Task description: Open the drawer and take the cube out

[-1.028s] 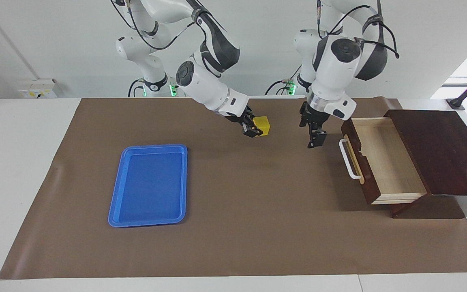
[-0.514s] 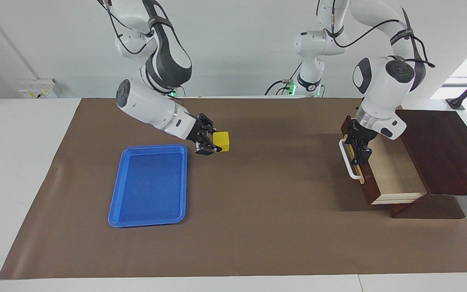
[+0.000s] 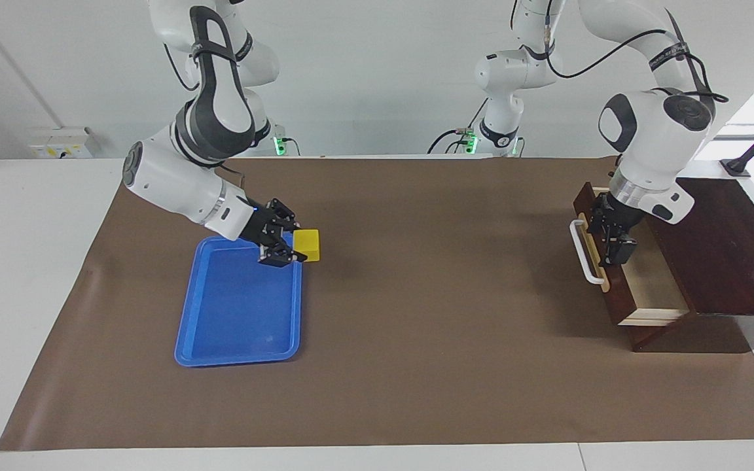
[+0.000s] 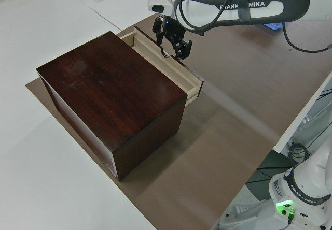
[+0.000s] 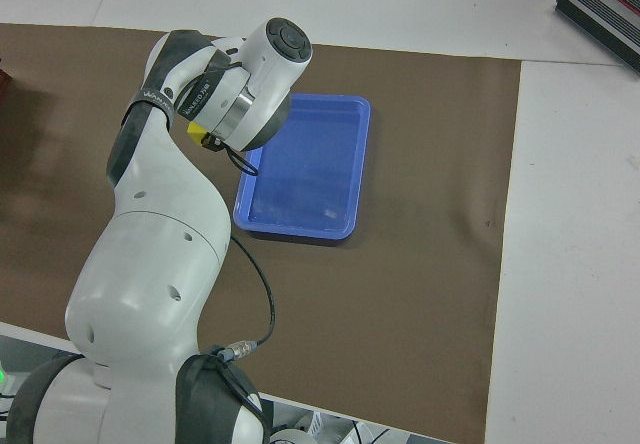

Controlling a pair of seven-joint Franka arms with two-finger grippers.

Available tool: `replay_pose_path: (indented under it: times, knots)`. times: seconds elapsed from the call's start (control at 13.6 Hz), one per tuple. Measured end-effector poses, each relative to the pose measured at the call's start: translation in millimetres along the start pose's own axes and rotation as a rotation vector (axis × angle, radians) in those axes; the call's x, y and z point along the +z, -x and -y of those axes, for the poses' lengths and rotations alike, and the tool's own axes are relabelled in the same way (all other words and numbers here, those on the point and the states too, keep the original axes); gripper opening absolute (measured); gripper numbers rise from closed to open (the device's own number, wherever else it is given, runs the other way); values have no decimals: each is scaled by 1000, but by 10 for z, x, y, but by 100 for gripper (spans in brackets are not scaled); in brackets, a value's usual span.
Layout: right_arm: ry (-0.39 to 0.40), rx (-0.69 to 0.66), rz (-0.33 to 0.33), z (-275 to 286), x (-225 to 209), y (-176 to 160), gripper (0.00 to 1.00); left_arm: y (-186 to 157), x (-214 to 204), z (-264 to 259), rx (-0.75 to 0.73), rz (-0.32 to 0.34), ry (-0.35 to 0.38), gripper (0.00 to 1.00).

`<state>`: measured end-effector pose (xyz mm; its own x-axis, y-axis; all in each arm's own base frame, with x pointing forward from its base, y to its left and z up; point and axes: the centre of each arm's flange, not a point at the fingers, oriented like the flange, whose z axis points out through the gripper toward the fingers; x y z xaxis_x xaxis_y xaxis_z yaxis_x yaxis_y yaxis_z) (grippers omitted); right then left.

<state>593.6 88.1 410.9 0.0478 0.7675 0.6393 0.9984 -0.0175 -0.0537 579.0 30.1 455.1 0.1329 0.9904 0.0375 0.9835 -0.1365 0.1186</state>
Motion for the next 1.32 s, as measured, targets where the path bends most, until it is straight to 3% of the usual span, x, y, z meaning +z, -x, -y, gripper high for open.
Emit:
replay_pose_path:
  times: [0.29,0.88,1.1,1.32]
  knots:
    - [-6,11,8,127,-89,636,56,-463,-7,86,-30,-13,11,100]
    - [-7,-26,26,307,294,1577,56,-636,-129,90,-7,-15,8,100]
    - [14,-21,19,270,414,1625,56,-533,-638,7,130,-3,-32,100]
    - [28,-36,27,246,498,1516,56,-98,-1076,78,416,21,-76,100]
